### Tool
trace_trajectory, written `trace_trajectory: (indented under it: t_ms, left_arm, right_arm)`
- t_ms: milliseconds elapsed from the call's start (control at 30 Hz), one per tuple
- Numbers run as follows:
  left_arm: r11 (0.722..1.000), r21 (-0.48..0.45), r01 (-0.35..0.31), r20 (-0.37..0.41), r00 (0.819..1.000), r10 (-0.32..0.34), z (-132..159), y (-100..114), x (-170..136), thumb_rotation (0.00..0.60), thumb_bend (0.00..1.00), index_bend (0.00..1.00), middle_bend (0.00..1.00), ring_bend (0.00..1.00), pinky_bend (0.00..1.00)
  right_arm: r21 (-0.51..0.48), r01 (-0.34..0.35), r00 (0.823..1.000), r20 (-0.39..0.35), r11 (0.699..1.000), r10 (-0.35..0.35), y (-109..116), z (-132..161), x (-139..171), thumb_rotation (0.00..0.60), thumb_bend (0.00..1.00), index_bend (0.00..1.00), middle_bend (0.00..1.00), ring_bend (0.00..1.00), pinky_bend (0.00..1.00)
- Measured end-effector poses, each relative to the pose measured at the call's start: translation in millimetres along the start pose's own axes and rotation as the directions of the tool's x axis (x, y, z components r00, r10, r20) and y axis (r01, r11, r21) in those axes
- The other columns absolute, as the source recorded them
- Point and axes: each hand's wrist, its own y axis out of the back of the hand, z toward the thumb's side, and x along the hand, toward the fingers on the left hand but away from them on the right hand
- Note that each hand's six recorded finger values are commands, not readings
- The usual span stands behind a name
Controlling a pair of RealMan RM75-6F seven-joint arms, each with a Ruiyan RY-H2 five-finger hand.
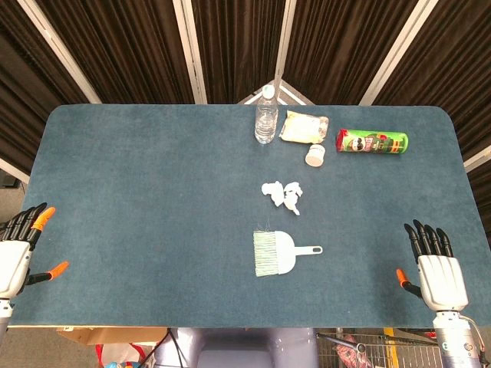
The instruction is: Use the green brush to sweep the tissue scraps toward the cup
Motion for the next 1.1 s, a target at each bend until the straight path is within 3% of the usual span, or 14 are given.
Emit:
trace_trajectory:
  t_ms: [500, 567, 667, 733, 833, 933, 1100]
  left_arm:
    - [1.000, -0.005, -0.007, -0.006, 1.000, 0.007, -1.5, 1.7, -0.7, 0.600, 0.00, 0.00, 0.00, 0.00, 0.02]
    - [1.000, -0.004, -0.005, -0.005, 1.000, 0.005, -1.4, 1.3, -0.9, 0.600, 0.00, 0.00, 0.00, 0.00, 0.02]
    - [1.000, -0.006, -0.007, -0.004, 1.000, 0.007, -0.9, 1.8, -0.9, 0.600, 0.00, 0.00, 0.00, 0.00, 0.02]
    - [1.000, -0.008, -0.009, -0.004, 1.000, 0.009, -0.6, 2.1, -0.7, 0.600, 0.00, 0.00, 0.00, 0.00, 0.02]
    - [1.000, -0.010, -0.009, -0.001, 1.000, 0.009, 0.2, 2.4, 0.0, 0.600, 0.00, 0.00, 0.00, 0.00, 0.02]
    - [1.000, -0.009, -0.012, 0.005, 1.000, 0.012, 1.2, 2.5, 0.3, 0.600, 0.00, 0.00, 0.00, 0.00, 0.02]
    - [1.000, -0.017, -0.013, 0.003, 1.000, 0.013, 0.6, 3.5, 0.6, 0.600, 0.00, 0.00, 0.00, 0.00, 0.02]
  right_arm:
    - [-0.005, -0.025, 0.999, -0.029, 1.000, 0.025, -1.6, 9.2, -1.4, 0.600, 0.33, 0.00, 0.00, 0.00, 0.00]
    - [-0.004, -0.035, 0.998, -0.046, 0.999, 0.035, -4.2, 15.9, -4.3, 0.600, 0.32, 0.00, 0.04, 0.06, 0.07]
    - [0.001, -0.042, 0.996, -0.082, 0.999, 0.042, -5.5, 31.6, -12.1, 0.600, 0.32, 0.00, 0.33, 0.39, 0.41]
    - [0.006, -0.033, 0.993, -0.111, 0.999, 0.033, -3.2, 43.1, -18.6, 0.600, 0.32, 0.00, 0.59, 0.66, 0.64]
    - [0.004, -0.028, 0.988, -0.149, 1.000, 0.028, -2.0, 58.2, -28.4, 0.600, 0.32, 0.03, 0.81, 0.87, 0.79]
    - [-0.007, -0.043, 0.984, -0.172, 0.999, 0.041, -6.0, 70.1, -36.9, 0.600, 0.32, 0.14, 0.95, 0.98, 0.88]
    - [0.018, -0.100, 0.974, -0.201, 0.995, 0.102, -22.7, 90.7, -51.1, 0.600, 0.32, 0.28, 0.99, 1.00, 0.91]
